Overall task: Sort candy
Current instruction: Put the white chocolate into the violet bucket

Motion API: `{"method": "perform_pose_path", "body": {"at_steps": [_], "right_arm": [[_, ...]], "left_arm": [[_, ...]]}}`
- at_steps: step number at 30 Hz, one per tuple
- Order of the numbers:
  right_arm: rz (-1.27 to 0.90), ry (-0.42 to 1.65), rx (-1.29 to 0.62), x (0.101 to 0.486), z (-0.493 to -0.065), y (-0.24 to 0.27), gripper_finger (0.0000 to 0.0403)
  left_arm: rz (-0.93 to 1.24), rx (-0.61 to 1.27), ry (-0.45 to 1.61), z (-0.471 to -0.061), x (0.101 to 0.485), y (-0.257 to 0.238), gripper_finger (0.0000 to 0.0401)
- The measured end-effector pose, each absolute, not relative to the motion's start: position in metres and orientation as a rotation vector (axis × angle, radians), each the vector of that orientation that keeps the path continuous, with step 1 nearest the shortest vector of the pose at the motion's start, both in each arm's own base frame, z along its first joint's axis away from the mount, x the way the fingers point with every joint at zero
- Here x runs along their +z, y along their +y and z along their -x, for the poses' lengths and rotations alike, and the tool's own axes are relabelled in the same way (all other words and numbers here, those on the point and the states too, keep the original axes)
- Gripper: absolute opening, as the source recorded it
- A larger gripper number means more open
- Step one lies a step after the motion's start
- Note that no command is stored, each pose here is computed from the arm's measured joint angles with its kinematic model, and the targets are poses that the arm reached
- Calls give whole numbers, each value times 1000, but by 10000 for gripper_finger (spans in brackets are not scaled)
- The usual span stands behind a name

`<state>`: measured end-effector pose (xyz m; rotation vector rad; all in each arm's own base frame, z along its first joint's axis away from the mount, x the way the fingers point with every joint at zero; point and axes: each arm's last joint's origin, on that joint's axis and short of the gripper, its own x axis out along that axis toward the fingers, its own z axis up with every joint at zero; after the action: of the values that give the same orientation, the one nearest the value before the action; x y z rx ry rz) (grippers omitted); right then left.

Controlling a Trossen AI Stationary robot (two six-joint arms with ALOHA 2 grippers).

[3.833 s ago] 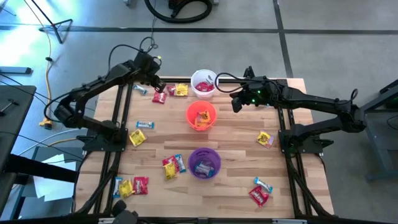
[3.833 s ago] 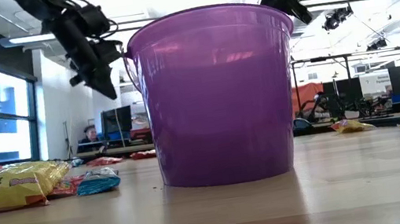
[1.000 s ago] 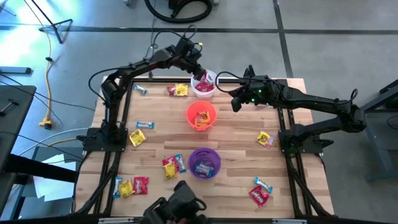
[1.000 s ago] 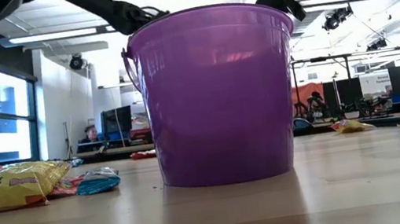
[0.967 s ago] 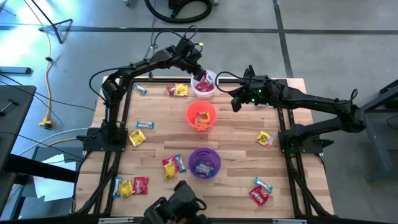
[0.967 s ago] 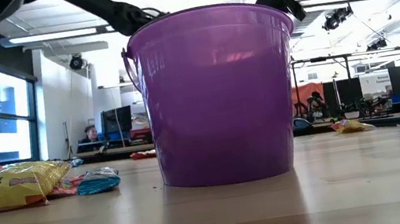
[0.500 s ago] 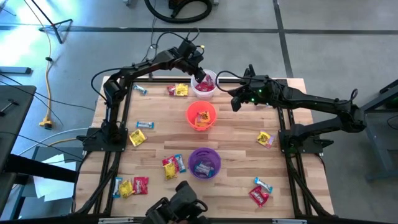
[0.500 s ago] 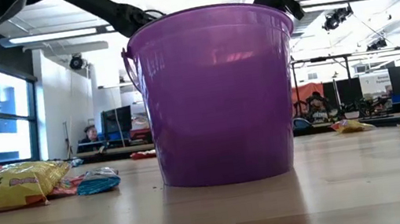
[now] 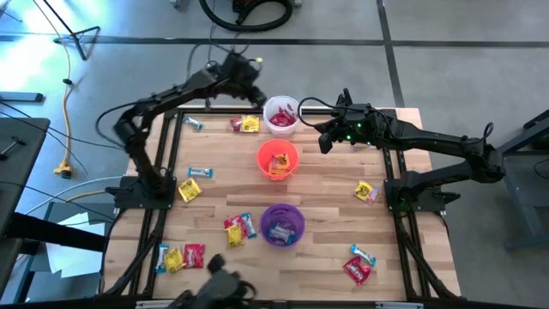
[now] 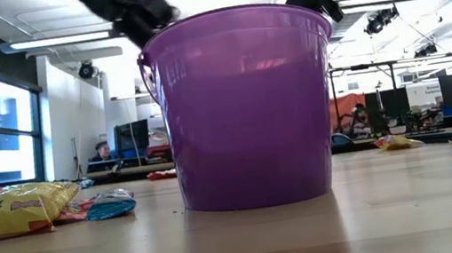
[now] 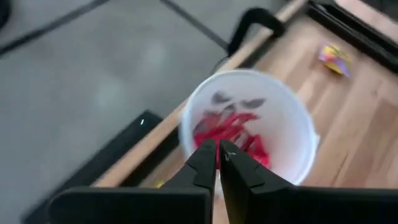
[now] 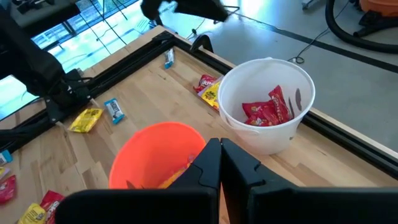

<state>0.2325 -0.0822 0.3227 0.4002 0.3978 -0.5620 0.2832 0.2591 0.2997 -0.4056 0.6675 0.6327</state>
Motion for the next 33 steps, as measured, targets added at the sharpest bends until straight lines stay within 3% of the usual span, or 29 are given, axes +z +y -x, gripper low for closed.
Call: {"method": "perform_pose_path", "body": {"at_steps": [8,14,22,26,33], "right_arm": [[-382,403,-557,323,-233,-82,0],[-361,413,-535,323,-233,-82,0],[-313,437,-452,322,-234,-80,0],[-266,451,-404,322,-234,-79,0],[-221,473,-298,322,-234,-76,0]], "left_arm": [[846,1132,691,-173,250,239,4],[1118,1332,784,-120,228,228,44],[1308,1458,505,-116,232,247,137],[1467,1557,365,-115,221,262,162],[1542,1654,493,-135,212,271,166]]}}
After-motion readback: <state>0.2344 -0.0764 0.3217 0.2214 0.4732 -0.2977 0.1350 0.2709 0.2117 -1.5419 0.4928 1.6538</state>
